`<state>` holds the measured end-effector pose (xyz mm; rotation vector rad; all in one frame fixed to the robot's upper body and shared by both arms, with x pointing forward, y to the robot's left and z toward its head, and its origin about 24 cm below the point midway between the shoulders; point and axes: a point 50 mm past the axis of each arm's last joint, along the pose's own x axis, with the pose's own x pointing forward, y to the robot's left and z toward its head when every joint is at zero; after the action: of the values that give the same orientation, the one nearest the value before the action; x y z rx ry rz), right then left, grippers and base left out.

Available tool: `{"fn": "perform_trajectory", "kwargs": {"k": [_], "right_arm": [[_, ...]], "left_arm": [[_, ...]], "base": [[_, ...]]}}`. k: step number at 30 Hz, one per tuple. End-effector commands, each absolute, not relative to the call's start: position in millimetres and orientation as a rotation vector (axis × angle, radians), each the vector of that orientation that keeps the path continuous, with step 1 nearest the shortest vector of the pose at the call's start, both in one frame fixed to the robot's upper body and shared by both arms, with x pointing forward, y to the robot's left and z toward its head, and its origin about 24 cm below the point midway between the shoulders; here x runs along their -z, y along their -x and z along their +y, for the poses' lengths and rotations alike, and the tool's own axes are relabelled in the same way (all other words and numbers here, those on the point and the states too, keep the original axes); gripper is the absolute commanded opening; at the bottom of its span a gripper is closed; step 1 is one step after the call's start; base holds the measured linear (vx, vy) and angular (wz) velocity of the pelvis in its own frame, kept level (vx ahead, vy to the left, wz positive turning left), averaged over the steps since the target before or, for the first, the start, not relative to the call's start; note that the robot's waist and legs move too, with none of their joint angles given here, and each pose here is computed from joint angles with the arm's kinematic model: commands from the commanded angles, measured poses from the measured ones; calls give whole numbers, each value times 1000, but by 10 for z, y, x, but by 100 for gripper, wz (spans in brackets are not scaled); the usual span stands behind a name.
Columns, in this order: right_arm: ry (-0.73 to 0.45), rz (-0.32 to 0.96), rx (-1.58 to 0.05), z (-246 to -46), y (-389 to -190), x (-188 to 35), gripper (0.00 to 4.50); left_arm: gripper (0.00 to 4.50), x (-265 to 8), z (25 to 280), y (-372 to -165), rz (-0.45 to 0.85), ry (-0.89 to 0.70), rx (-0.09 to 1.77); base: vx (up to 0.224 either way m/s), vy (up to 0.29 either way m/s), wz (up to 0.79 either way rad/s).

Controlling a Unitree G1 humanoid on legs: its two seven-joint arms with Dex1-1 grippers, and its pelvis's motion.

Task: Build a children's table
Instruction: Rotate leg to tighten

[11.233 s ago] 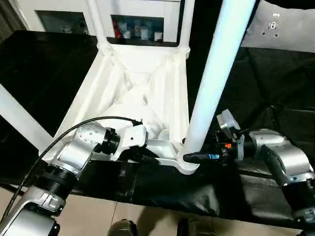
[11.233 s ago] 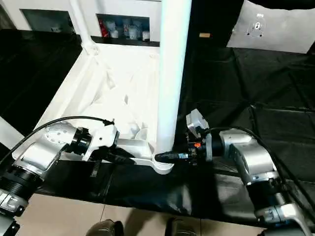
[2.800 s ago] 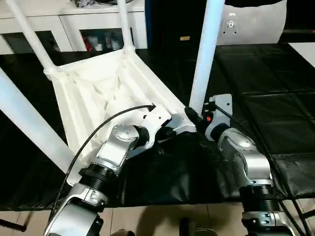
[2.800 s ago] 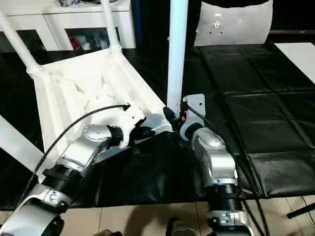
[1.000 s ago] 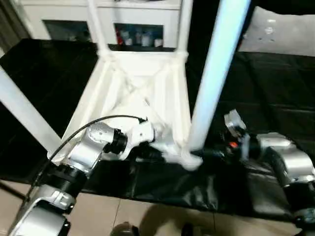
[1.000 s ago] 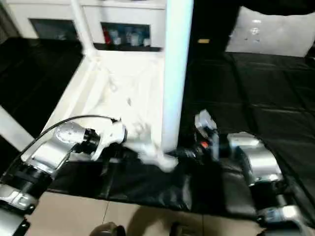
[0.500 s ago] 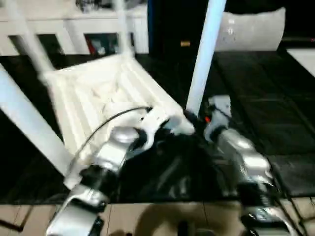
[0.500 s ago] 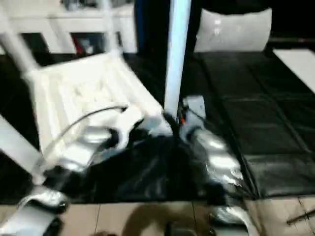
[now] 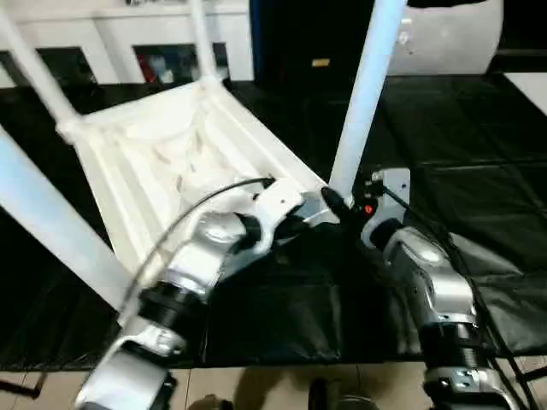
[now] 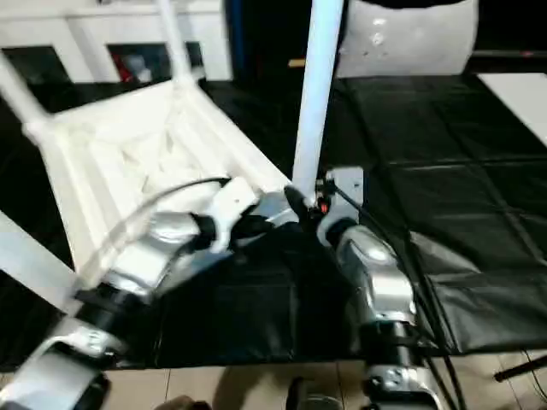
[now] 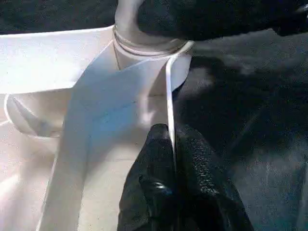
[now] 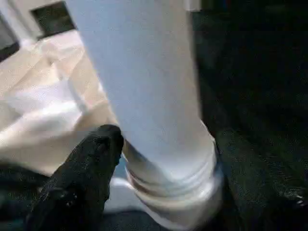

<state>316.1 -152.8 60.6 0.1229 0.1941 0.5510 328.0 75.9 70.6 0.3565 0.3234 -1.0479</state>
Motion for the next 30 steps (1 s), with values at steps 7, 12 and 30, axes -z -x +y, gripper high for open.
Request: {"fn": "perform_trajectory", "kwargs": {"k": [7, 12, 30], "right_arm": [[81, 156, -993, -1780, -2973, -814, 386], [115, 172, -1228, -1815, -2861, -884, 386], [125, 312, -1585, -1689, -2800, -787, 267]], "left_arm": [[0, -786, 969, -3173, 260, -441, 1284], [0, -762, 1116, -3032, 294, -488, 1475], [0, -743, 1201, -2912, 318, -588, 1668]], "base": [[0, 0, 0], [0, 0, 0], [0, 0, 0]]}}
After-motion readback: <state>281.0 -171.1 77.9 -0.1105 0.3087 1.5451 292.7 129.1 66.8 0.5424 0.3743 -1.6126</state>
